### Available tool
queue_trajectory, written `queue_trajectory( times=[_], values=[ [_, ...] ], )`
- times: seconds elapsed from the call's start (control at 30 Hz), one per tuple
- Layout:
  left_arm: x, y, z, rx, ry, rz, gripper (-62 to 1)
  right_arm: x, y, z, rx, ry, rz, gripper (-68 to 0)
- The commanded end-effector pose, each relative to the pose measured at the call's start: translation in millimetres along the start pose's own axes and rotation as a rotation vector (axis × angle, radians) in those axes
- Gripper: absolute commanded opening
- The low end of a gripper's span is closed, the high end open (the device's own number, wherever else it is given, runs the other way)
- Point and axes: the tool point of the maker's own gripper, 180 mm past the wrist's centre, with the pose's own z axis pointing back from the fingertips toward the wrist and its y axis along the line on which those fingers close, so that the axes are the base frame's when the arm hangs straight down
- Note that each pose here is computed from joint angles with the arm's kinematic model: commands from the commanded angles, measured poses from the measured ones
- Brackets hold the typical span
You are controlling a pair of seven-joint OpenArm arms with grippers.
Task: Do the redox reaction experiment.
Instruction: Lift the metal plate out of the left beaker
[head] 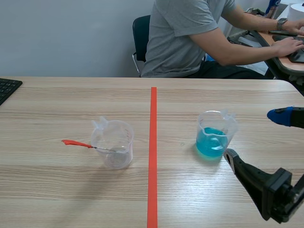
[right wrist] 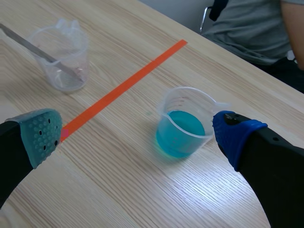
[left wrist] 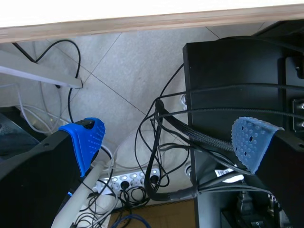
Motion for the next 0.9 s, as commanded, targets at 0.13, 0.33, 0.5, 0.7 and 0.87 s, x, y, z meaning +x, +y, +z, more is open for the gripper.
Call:
queue_trajectory(
  times=[0.13,0.33,0.5,0.7,0.87],
  values=[
    [11,-3,-6,-0.007,-0.04,0.008,-3.7,15.1,15,-11,0.066,-0.051,0.041,0.4],
    [11,-3,-6,-0.006,-0.041,0.008,-3.7,19.7,39,-24,0.139,-0.078,0.047,0.4],
    [11,-3,-6,-0.006,-0.04,0.008,-3.7,25.3,66,-36,0.222,-0.105,0.079,0.4],
    [11,-3,-6,-0.006,-0.04,0.008,-3.7,36.2,99,-51,0.319,-0.151,0.133,0.4],
    [11,-3,-6,-0.006,-0.04,0.008,-3.7,46.3,123,-64,0.365,-0.184,0.195,0.4]
  ],
)
